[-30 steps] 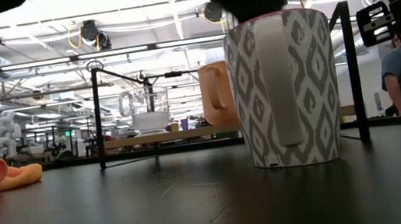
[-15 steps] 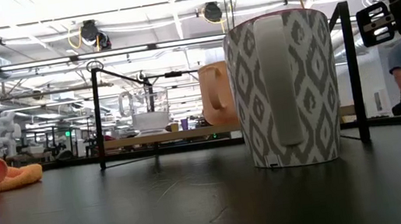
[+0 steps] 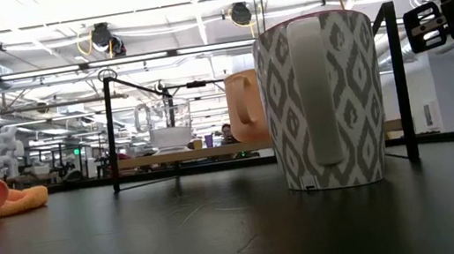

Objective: Stack small to large cups/mugs on shelf
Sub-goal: Put the gray patterned mug on the shelf

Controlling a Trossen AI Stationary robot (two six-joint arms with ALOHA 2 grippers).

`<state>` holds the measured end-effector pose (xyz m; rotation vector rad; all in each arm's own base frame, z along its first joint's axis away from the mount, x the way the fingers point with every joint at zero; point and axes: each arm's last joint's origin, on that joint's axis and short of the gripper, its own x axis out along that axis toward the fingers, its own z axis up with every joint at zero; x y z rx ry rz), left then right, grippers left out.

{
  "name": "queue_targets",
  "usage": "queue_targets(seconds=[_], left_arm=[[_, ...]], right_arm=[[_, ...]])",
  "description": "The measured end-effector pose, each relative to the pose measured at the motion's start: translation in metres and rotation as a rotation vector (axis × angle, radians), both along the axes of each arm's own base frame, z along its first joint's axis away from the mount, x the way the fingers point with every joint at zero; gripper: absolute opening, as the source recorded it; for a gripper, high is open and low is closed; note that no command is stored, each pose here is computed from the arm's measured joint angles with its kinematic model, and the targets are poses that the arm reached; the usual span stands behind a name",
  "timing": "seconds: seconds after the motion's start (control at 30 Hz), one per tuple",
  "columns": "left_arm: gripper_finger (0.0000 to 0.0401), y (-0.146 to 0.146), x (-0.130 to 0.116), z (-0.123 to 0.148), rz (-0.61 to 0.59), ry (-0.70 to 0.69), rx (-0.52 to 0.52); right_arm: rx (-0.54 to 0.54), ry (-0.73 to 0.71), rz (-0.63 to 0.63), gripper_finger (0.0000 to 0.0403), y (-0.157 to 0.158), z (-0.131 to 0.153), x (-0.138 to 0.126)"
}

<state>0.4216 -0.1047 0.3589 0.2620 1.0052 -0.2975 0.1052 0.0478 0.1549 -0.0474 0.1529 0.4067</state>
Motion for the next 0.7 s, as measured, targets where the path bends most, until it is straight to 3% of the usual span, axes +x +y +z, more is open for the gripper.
queue_targets(seconds=[0.13, 0.33, 0.5, 0.7], left_arm=[[0.0192, -0.003, -0.010, 0.000, -0.032, 0.057, 0.027], [0.0019, -0.006, -0.020, 0.006, -0.043, 0.080, 0.043], [0.0007, -0.010, -0.032, 0.020, -0.023, 0.043, 0.114], [0.0002, -0.005, -0.053, 0.046, 0.010, -0.029, 0.120]], right_arm=[[-0.001, 0.003, 0.000, 0.0000, 0.000, 0.000, 0.000], [0.002, 0.005, -0.001, 0.0000, 0.000, 0.000, 0.000], [0.005, 0.006, -0.001, 0.0000, 0.000, 0.000, 0.000], [0.005, 0.007, -0.001, 0.0000, 0.000, 0.000, 0.000]])
